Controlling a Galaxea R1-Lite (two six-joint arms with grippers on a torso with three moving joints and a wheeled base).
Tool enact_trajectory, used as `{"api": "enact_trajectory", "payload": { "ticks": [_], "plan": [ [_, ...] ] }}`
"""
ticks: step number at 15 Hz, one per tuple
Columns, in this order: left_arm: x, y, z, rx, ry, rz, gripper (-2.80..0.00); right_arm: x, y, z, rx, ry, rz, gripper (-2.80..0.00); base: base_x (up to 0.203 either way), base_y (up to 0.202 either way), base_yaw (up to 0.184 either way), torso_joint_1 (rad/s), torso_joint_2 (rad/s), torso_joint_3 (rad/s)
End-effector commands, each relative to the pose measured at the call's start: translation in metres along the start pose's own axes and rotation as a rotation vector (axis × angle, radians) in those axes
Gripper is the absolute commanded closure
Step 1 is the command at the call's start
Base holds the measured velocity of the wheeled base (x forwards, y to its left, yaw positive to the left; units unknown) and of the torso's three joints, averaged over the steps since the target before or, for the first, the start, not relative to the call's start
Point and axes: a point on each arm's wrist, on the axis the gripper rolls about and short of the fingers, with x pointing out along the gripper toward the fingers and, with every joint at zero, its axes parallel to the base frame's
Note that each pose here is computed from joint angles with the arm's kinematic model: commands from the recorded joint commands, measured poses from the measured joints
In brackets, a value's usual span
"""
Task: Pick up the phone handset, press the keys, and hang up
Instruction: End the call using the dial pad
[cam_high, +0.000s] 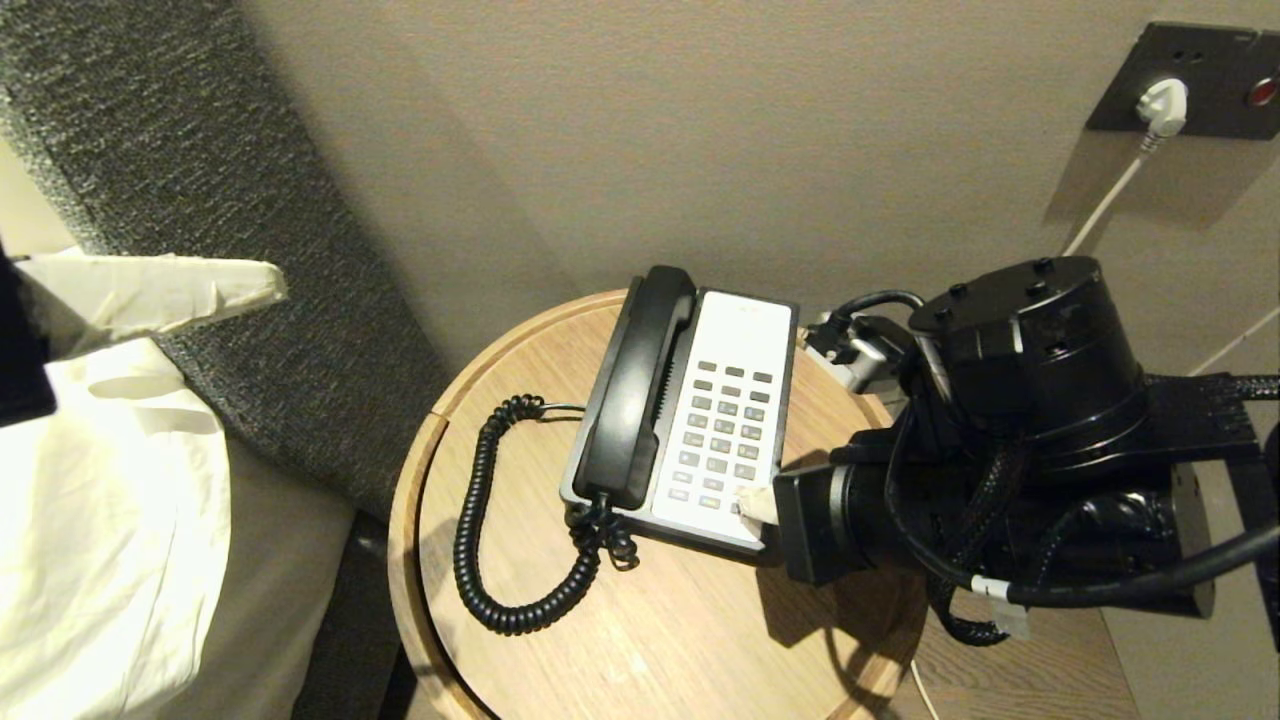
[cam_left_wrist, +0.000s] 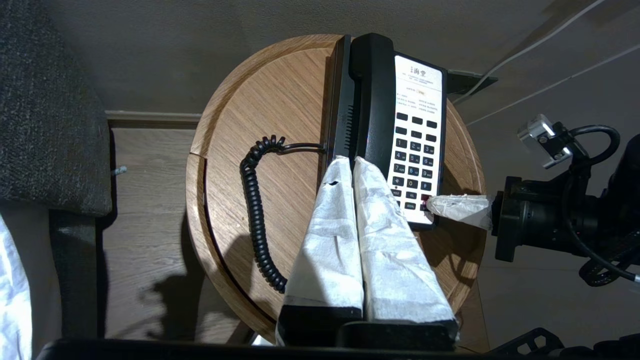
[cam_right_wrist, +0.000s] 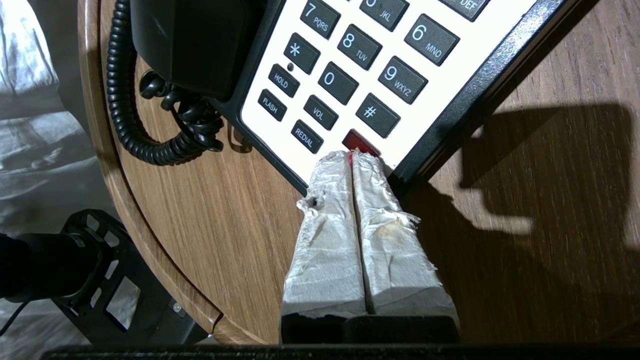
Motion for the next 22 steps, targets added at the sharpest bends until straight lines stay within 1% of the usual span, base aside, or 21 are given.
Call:
{"api": "enact_trajectory", "payload": {
  "ticks": [1, 8, 16, 22],
  "plan": [
    [0.000, 0.000, 0.000, -0.001, 0.002, 0.004, 0.00, 0.002, 0.000, -0.001, 0.000, 0.008, -0.004, 0.00, 0.000, 0.000, 0.000, 0.000, 0.00, 0.000],
    [-0.001, 0.003, -0.005, 0.001, 0.010, -0.002, 0.00, 0.009, -0.001, -0.006, -0.003, 0.028, -0.018, 0.00, 0.000, 0.000, 0.000, 0.000, 0.00, 0.000],
    [-0.001, 0.004, -0.007, 0.000, 0.012, 0.003, 0.00, -0.003, 0.000, 0.000, 0.004, -0.005, 0.003, 0.00, 0.000, 0.000, 0.000, 0.000, 0.00, 0.000],
    [-0.001, 0.005, -0.009, 0.002, 0.016, 0.006, 0.00, -0.003, 0.001, -0.001, 0.004, 0.003, 0.007, 0.00, 0.000, 0.000, 0.000, 0.000, 0.00, 0.000]
  ]
}}
